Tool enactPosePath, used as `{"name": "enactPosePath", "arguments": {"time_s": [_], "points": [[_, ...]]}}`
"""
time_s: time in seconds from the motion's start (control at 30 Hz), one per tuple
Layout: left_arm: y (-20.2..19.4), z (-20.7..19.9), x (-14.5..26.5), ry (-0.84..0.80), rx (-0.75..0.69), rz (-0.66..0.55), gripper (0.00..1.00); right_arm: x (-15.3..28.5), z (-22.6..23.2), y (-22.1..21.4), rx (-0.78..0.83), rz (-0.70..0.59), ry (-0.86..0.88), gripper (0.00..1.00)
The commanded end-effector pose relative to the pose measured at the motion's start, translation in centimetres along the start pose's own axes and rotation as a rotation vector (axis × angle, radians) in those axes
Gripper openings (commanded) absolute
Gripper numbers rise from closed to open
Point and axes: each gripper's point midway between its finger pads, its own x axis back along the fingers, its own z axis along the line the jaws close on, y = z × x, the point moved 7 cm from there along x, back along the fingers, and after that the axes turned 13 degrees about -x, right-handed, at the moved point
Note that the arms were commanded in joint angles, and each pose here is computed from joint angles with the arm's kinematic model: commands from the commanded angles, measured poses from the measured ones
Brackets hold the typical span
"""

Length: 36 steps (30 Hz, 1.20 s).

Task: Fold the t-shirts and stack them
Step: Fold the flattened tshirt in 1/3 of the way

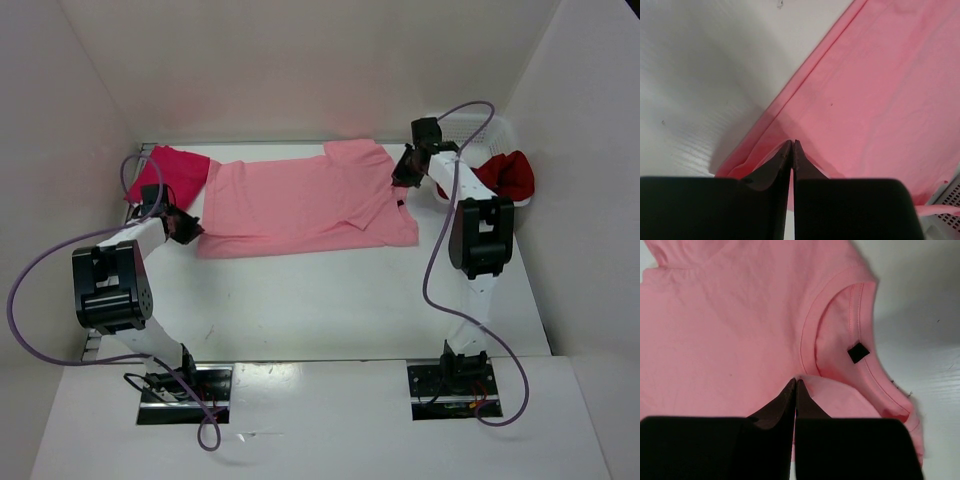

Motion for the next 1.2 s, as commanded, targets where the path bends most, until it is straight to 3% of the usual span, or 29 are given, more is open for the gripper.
{"name": "enactPosePath", "arguments": {"time_s": [0.0,0.27,0.43,0.57,0.63,0.8,1.17], "points": [[2.2,-1.1,-0.2,-0.037,0.029,-0.098,0.09,-0.1,0.8,1.8,0.015,-0.075,0.006,0.0],[2.3,-0.9,-0.7,-0.029,0.071,-0.115,0.13,-0.9,0.0,1.8,0.023,-0.084,-0.04,0.0],[2.6,-0.1,0.4,-0.026,0.095,-0.163,0.12,1.6,-0.3,2.8,-0.002,-0.134,-0.008,0.0],[2.4,-0.6,-0.1,-0.063,0.083,-0.12,0.09,2.5,-0.1,3.3,-0.008,-0.138,0.003,0.0],[2.2,-0.9,-0.2,-0.096,0.061,-0.091,0.13,2.5,0.1,3.3,-0.008,-0.137,0.017,0.0],[1.5,-1.0,-0.5,-0.041,-0.034,-0.084,0.4,1.6,-0.3,2.5,-0.018,-0.096,0.026,0.0],[0.9,-1.4,-2.6,0.061,-0.186,-0.064,0.43,1.1,-0.8,1.6,-0.018,-0.059,0.034,0.0]]}}
